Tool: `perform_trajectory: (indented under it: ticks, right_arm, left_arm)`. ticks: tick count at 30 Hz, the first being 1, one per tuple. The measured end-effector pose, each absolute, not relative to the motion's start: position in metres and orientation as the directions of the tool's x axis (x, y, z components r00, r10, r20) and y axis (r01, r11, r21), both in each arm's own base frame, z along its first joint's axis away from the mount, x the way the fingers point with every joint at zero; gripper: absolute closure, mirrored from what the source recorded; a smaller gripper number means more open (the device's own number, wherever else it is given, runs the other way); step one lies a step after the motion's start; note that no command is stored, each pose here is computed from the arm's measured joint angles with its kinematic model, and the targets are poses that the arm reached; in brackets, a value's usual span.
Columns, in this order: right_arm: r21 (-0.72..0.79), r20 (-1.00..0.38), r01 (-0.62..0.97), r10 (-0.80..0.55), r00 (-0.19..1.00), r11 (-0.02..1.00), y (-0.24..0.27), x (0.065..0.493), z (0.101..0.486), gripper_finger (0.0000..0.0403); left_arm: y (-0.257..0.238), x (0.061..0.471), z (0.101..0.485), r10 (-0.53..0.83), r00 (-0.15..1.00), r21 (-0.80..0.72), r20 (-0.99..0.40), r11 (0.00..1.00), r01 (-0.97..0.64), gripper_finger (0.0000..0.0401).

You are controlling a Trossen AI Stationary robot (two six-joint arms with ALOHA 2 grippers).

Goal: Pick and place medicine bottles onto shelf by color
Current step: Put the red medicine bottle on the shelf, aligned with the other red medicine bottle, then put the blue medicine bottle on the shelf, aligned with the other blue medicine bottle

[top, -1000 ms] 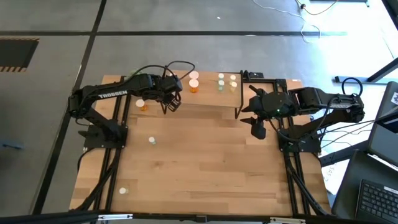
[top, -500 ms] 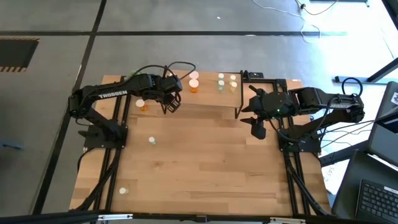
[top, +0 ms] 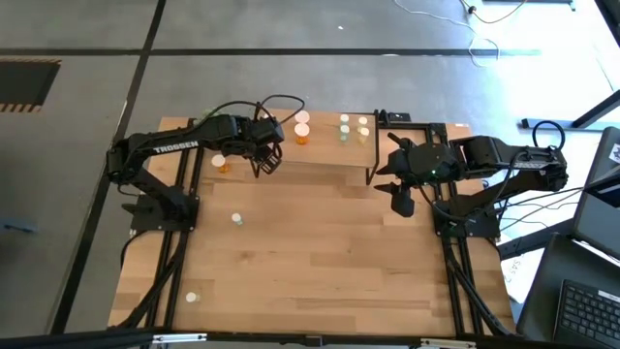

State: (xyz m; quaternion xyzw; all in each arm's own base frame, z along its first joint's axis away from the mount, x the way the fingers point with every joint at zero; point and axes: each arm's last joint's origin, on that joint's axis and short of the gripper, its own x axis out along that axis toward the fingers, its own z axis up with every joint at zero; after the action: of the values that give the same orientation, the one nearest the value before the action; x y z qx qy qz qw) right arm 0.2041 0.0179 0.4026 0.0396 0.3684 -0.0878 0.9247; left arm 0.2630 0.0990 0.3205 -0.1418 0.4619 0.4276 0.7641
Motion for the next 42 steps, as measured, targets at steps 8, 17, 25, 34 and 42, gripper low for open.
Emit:
perform_trajectory:
  ticks: [8, 17, 25, 34, 42]
  right_arm:
    - [0.01, -0.688, 0.192, -0.133, 0.713, 0.981, 0.018, 0.204, 0.403, 0.0215]
    - [0.01, -0.688, 0.193, -0.133, 0.714, 0.981, 0.018, 0.204, 0.403, 0.0215]
    - [0.012, -0.685, 0.193, -0.133, 0.716, 0.981, 0.018, 0.204, 0.403, 0.0215]
    - [0.012, -0.685, 0.194, -0.133, 0.716, 0.981, 0.018, 0.204, 0.403, 0.0215]
    - [0.009, -0.685, 0.191, -0.133, 0.716, 0.982, 0.018, 0.204, 0.403, 0.0215]
  left_arm:
    - [0.099, 0.263, 0.321, 0.537, 0.199, 0.208, -0.82, 0.604, -0.77, 0.0252]
    - [0.099, 0.262, 0.325, 0.562, 0.214, 0.206, -0.799, 0.591, -0.78, 0.0253]
    - [0.1, 0.263, 0.337, 0.581, 0.266, 0.181, -0.769, 0.598, -0.781, 0.0254]
    - [0.1, 0.264, 0.358, 0.597, 0.315, 0.177, -0.738, 0.621, -0.763, 0.0254]
    - [0.076, 0.263, 0.379, 0.558, 0.359, 0.149, -0.748, 0.668, -0.729, 0.0254]
